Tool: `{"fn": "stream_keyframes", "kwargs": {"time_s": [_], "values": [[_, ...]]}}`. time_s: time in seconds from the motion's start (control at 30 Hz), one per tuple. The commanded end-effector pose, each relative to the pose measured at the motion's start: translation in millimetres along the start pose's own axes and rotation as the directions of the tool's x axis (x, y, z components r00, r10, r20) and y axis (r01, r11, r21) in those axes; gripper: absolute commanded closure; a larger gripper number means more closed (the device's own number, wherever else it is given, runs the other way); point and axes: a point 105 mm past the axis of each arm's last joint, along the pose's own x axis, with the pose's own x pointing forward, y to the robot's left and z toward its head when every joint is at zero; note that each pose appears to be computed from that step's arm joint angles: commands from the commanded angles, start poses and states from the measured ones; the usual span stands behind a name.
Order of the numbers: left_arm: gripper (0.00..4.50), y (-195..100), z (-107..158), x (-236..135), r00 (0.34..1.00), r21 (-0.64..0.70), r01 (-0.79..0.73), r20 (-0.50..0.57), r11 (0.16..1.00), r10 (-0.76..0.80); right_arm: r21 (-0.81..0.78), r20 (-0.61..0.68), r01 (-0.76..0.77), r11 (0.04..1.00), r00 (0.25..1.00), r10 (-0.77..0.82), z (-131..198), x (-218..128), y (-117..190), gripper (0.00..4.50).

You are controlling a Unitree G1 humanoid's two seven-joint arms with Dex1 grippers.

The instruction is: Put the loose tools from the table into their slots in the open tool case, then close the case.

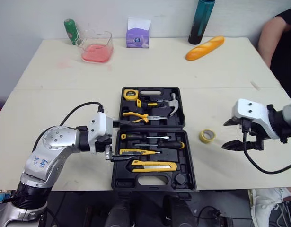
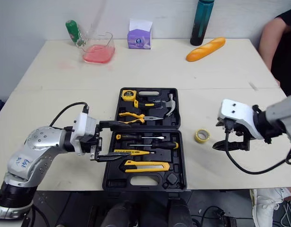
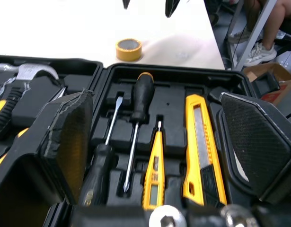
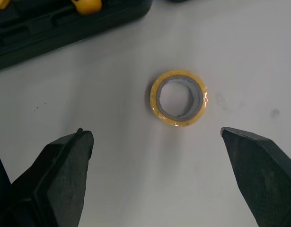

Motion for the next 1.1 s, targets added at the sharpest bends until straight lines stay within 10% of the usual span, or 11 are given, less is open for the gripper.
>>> {"fn": "stream_keyframes", "kwargs": {"time_s": [0.03,1.1], "values": [[0.01,-5,9,3,1.000,0.053,0.018,0.014,0.998,-0.019,-0.043,-0.047,-0.030,0.999,0.998,0.028,7,-3,-1,0.00],[0.01,-11,5,8,0.999,0.051,-0.036,0.003,0.998,0.036,-0.139,-0.146,-0.119,0.983,0.984,0.099,0,48,-8,0.00]]}}
